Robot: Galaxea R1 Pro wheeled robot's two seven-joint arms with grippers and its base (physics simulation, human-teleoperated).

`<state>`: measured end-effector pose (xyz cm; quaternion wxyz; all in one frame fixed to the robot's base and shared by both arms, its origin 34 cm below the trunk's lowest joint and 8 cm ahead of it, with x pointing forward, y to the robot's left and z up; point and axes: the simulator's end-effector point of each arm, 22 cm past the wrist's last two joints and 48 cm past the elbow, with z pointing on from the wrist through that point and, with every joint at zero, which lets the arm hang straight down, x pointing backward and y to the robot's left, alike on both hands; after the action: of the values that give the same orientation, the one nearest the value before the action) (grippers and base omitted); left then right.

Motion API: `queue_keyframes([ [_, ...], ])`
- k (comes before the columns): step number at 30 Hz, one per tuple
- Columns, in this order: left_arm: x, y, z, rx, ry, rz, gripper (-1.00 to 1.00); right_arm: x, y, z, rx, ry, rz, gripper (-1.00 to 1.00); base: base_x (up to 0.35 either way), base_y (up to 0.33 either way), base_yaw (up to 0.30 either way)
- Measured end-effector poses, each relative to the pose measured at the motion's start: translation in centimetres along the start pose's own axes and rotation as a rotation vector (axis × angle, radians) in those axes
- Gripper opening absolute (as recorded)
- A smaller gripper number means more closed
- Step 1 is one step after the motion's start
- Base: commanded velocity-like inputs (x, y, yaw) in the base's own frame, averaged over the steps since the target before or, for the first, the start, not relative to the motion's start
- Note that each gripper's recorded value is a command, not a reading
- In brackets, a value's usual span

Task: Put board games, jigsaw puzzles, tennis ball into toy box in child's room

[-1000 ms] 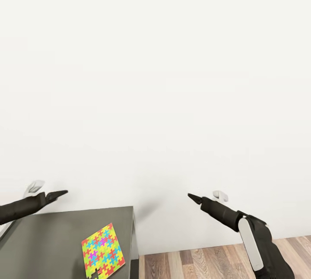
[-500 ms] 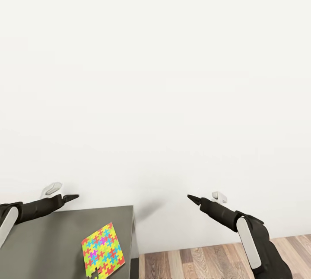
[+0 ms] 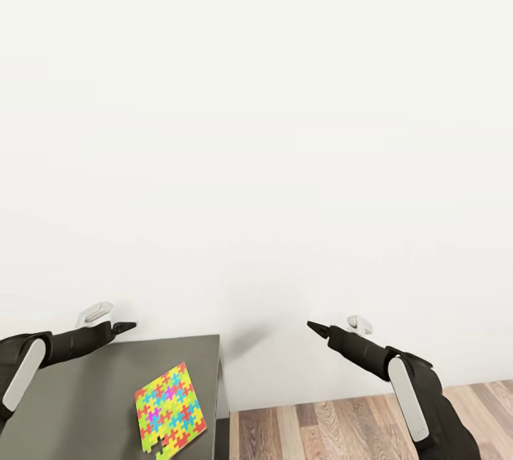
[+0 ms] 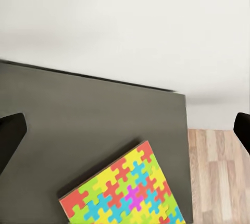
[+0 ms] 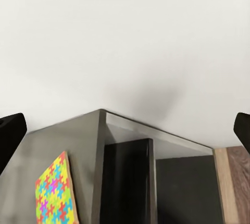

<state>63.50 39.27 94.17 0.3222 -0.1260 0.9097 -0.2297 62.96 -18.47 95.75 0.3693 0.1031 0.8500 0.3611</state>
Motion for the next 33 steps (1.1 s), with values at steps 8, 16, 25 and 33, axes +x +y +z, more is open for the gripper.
queue_keyframes([
  [8,1.1,0.4,1.3,-0.037,0.016,-0.013,1.0,0.6,-0.4,0.4,0.004,0.015,0.006,1.0,0.0,0.0,0.0],
  [16,1.5,0.7,2.0,-0.057,0.023,-0.017,1.0,1.4,-1.1,0.8,0.015,0.035,0.021,1.0,0.0,0.0,0.0],
  [25,2.6,0.1,3.2,-0.046,0.044,-0.03,1.0,2.2,-1.7,1.2,0.024,0.053,0.028,1.0,0.0,0.0,0.0],
  [33,3.9,-0.4,4.2,-0.042,0.074,-0.025,1.0,3.0,-2.1,1.7,0.029,0.072,0.033,1.0,0.0,0.0,0.0],
])
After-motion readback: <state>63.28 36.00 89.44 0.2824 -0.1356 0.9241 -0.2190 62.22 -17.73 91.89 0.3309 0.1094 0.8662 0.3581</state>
